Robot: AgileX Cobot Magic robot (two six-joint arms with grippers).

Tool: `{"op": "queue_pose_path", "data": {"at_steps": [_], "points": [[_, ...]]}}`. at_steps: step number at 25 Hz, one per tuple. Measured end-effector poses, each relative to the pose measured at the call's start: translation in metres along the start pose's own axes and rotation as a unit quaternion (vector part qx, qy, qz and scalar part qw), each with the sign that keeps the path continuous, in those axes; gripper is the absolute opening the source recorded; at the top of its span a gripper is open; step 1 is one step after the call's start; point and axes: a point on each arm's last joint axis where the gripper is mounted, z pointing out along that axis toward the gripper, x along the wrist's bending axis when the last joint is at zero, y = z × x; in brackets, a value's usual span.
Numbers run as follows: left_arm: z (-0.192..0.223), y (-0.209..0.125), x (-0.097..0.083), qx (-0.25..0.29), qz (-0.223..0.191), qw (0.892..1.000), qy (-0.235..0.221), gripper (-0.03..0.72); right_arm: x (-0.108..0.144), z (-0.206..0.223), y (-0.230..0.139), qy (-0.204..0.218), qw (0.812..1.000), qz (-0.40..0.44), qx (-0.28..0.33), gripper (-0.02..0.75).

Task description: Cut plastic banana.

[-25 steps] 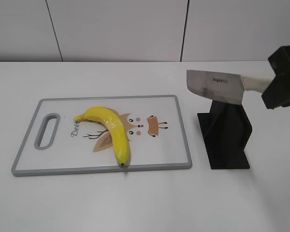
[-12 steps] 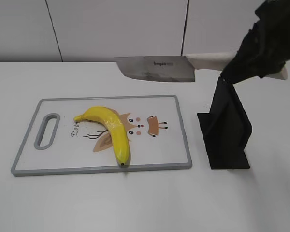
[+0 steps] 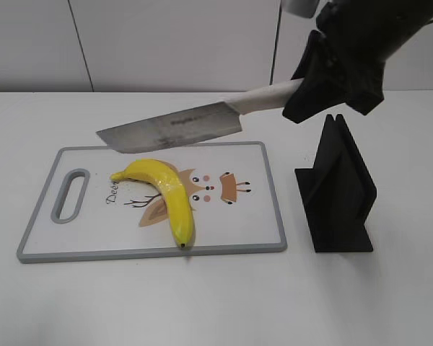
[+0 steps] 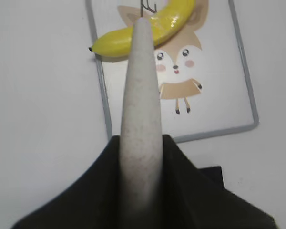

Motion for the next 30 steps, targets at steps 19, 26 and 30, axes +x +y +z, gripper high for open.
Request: {"op": "queue_pose_path", "data": {"at_steps": [19,26,30], "points": [[0.156,0.058,0.047,0.108,0.166,0.947,-0.252,0.528,-0.013,0.042,0.009,0.103,0.988,-0.088,-0.067,0.173],[0.179,0.054,0.054,0.125,0.166,0.946,-0.249,0.106,-0.014,0.042,0.010,0.099,0.988,-0.091,-0.075,0.173],[0.181,0.052,0.055,0.135,0.177,0.944,-0.245,0.011,-0.015,0.042,0.010,0.092,0.989,-0.090,-0.076,0.173]]}}
